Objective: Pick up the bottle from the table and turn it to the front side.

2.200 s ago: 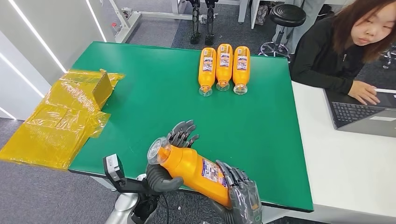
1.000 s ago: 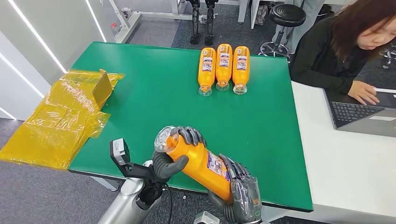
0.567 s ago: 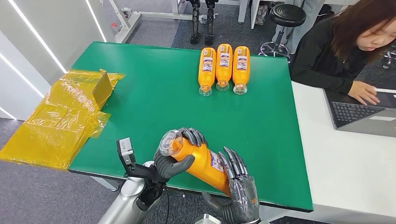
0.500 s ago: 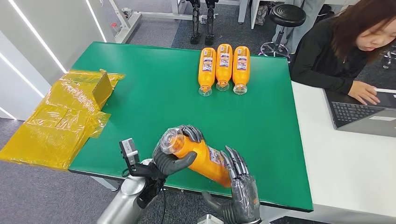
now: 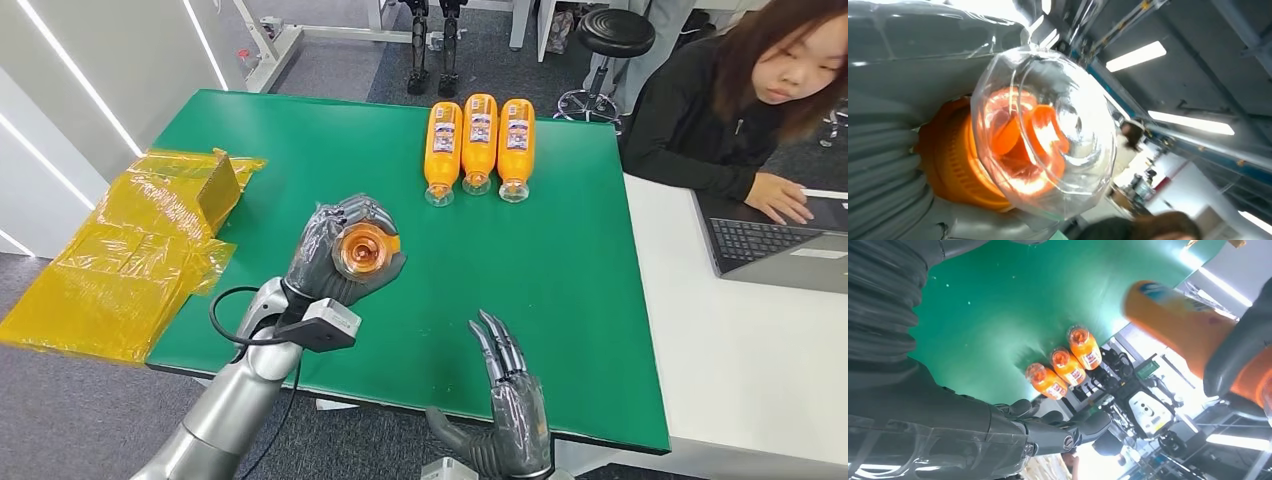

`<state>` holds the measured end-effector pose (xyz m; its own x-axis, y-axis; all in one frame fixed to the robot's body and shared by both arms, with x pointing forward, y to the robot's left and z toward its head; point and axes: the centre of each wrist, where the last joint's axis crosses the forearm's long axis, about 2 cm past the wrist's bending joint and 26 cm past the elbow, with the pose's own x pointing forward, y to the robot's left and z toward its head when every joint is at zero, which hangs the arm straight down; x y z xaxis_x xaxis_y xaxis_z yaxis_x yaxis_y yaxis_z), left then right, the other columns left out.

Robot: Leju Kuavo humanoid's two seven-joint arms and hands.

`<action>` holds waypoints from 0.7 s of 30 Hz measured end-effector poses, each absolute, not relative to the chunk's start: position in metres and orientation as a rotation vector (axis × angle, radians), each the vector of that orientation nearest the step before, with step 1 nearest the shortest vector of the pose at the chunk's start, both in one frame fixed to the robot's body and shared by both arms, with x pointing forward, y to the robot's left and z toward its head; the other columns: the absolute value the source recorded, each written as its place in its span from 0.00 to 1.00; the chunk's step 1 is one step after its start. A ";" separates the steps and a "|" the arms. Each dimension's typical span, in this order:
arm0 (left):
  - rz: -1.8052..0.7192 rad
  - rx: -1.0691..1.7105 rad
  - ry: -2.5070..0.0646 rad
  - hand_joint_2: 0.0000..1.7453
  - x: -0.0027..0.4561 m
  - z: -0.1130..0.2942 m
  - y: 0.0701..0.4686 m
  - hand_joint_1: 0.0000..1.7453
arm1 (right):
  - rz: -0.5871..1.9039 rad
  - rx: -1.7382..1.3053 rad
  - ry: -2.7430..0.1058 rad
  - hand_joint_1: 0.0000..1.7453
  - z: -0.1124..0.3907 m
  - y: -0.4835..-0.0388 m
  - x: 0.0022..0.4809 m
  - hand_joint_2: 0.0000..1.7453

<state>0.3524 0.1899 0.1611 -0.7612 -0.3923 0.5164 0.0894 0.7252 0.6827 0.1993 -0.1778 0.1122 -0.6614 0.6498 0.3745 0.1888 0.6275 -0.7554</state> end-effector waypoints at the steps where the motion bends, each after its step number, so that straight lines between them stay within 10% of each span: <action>1: -0.980 0.295 -2.266 1.00 0.355 0.164 0.194 1.00 | 0.910 -0.647 -2.206 0.00 0.111 -0.178 0.199 1.00; 21: -1.779 1.028 -1.255 1.00 0.393 0.095 0.272 1.00 | 0.822 -0.534 -2.213 0.00 0.095 -0.177 0.200 1.00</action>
